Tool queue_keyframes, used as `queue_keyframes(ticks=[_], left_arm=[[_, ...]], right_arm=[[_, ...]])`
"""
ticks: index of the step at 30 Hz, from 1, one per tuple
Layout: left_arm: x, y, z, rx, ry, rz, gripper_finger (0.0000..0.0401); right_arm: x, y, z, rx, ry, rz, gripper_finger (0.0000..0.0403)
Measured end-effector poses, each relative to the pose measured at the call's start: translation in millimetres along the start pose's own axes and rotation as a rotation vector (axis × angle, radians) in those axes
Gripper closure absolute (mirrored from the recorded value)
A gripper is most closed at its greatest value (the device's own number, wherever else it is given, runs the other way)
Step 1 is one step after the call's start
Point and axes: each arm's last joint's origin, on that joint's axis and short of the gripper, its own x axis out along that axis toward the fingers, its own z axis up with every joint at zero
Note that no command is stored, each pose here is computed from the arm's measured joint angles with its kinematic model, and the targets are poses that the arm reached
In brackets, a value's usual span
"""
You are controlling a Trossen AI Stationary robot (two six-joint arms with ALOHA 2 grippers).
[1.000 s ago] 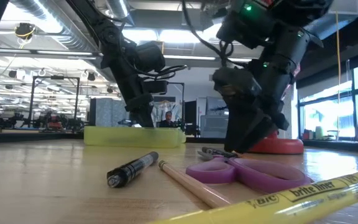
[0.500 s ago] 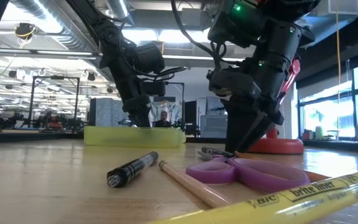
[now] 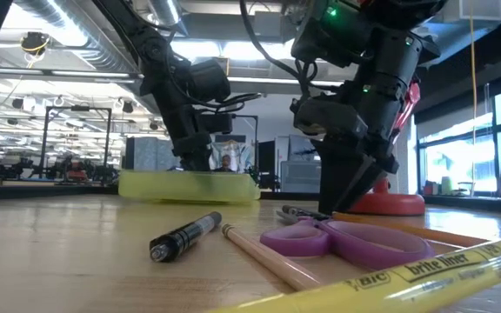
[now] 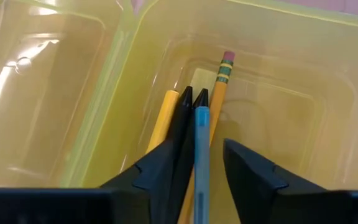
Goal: Pick & place school supplies into a supply box
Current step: Put the orange pencil into the yellow supply box
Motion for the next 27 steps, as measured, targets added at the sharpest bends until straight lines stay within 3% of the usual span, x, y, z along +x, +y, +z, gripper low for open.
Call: queue_keyframes(ticks=[7, 21, 27], left_arm=[[0, 0, 0, 0.0, -0.001, 0.001, 0.0251], [-10, 1, 22, 0.006, -0.066, 0.01, 0.0253], [-34, 4, 29, 0.012, -0.06, 0.068, 0.0255]], right_arm=[[0, -1, -1, -0.001, 0.006, -0.005, 0.0262], [1, -2, -1, -0.081, 0.006, -0.015, 0.0336], [1, -1, -1, -0.156, 0.005, -0.012, 0.0362]])
